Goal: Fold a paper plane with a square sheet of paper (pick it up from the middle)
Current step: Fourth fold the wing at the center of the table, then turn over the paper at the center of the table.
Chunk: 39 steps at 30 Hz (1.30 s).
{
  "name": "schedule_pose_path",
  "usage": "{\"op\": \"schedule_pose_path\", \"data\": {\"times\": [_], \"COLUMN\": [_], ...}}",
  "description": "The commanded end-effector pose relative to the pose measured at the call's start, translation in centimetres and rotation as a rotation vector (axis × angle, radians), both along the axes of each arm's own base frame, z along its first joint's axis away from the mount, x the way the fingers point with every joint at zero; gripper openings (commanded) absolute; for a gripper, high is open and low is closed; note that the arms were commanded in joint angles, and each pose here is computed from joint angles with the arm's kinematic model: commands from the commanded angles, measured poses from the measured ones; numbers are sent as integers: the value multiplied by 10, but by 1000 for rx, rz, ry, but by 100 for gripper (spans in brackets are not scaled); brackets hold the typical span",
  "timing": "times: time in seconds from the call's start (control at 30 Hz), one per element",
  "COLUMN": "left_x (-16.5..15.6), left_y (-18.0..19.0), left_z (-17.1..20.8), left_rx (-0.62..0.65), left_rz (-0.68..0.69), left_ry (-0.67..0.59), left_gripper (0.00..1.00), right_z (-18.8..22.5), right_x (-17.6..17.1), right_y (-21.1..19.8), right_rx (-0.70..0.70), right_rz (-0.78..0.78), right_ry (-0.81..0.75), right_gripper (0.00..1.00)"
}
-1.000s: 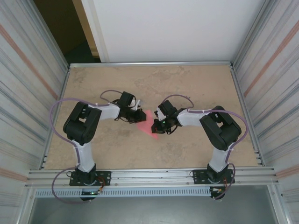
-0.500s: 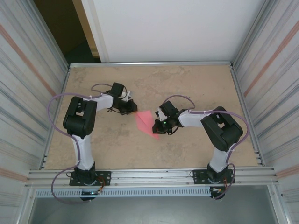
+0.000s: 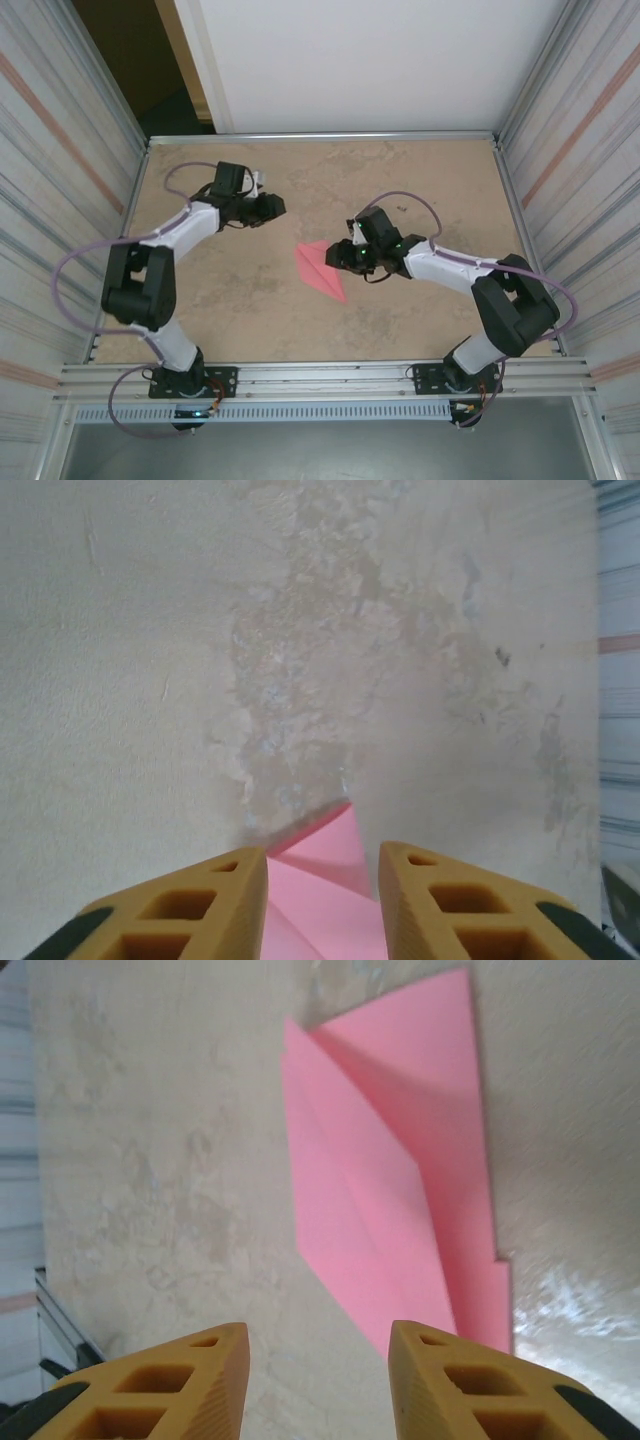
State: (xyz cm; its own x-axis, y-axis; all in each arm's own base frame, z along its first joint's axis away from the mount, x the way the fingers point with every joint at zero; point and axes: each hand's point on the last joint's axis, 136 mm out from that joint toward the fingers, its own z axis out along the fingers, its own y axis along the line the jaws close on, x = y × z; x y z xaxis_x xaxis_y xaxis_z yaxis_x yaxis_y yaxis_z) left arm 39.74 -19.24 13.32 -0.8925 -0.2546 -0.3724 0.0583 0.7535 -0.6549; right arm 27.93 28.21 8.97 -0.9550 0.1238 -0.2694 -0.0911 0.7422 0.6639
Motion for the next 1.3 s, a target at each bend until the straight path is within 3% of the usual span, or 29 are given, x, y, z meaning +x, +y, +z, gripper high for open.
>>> {"op": "schedule_pose_path", "data": {"times": [0.0, 0.37, 0.9, 1.07, 1.27], "left_x": [-16, -47, -48, -47, -57], "left_y": [7, 18, 13, 4, -24], "left_z": [-11, -24, -12, 14, 72], "left_rx": [-45, -102, -126, -202, -315], "left_rz": [86, 165, 132, 97, -24], "left_ry": [47, 68, 38, -40, -232], "left_gripper": [44, 63, 65, 66, 68], "right_z": [-12, -28, -28, 4, 77], "right_x": [9, 18, 28, 41, 64], "right_y": [-16, 7, 26, 22, 20], "right_rx": [-22, 34, 103, 165, 307], "right_rz": [-18, 171, 267, 219, 151], "right_ry": [18, 19, -24, -116, -264], "right_gripper": [41, 32, 8, 4, 4]}}
